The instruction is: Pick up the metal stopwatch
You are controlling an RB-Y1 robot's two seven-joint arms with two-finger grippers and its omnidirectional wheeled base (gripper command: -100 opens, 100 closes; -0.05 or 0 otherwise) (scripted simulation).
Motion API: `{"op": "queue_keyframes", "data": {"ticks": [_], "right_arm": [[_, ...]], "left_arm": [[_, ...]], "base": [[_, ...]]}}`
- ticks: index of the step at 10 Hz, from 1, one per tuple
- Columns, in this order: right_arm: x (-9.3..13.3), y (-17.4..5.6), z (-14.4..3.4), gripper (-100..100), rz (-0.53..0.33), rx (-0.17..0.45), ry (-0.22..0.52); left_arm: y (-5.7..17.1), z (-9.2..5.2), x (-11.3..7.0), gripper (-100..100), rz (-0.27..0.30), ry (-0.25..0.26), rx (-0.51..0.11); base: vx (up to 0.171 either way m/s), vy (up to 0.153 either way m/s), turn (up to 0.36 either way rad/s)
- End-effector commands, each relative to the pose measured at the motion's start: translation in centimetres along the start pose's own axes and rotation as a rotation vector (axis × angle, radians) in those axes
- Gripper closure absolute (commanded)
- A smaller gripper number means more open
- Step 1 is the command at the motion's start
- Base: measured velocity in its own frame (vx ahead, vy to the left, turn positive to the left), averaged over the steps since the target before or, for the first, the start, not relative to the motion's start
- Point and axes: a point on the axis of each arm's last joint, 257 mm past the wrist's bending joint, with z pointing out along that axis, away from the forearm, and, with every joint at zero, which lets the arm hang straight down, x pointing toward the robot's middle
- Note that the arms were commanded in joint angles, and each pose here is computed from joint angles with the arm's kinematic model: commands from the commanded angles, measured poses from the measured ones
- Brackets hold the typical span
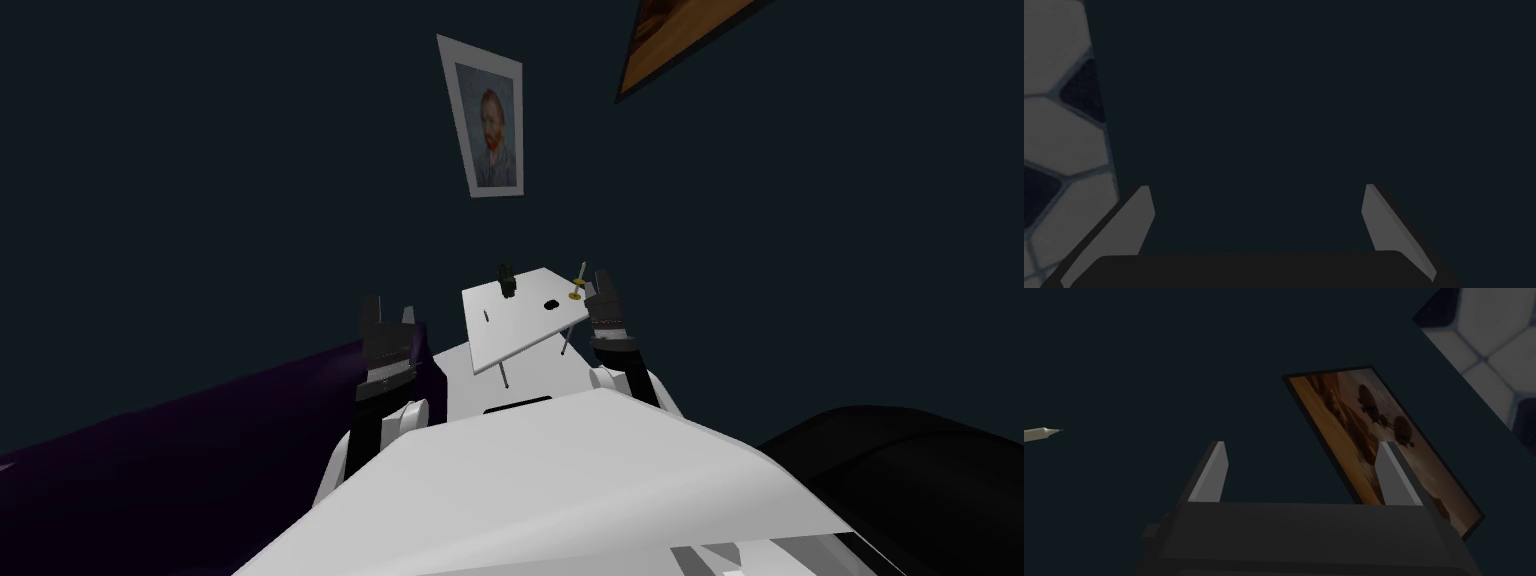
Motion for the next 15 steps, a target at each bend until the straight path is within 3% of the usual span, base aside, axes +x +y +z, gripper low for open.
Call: {"op": "queue_keyframes", "data": {"ticks": [1,6,7,10,11,14,15], "right_arm": [[0.0,0.0,0.0,0,0.000,0.000,0.000],[0.0,0.0,0.0,0,0.000,0.000,0.000],[0.0,0.0,0.0,0,0.000,0.000,0.000],[0.0,0.0,0.0,0,0.000,0.000,0.000],[0.0,0.0,0.0,0,0.000,0.000,0.000],[0.0,0.0,0.0,0,0.000,0.000,0.000],[0.0,0.0,0.0,0,0.000,0.000,0.000]], "left_arm": [[0.9,-0.1,0.6,-100,0.016,0.041,-0.027],[5.6,-1.1,2.3,-100,0.065,0.160,-0.157],[5.6,-1.1,2.4,-100,0.070,0.168,-0.157],[9.8,-2.7,3.1,-100,0.112,0.247,-0.278],[9.8,-2.7,3.2,-100,0.120,0.259,-0.278],[14.6,-5.1,3.1,-100,0.175,0.339,-0.420],[14.7,-5.2,3.1,-100,0.187,0.353,-0.423]], "base": [[-0.016,0.002,-0.130],[-0.038,0.012,-0.133],[-0.024,0.002,-0.046],[-0.028,-0.003,-0.179],[-0.026,-0.003,-0.068],[-0.026,-0.019,-0.194],[-0.016,-0.022,-0.057]]}}
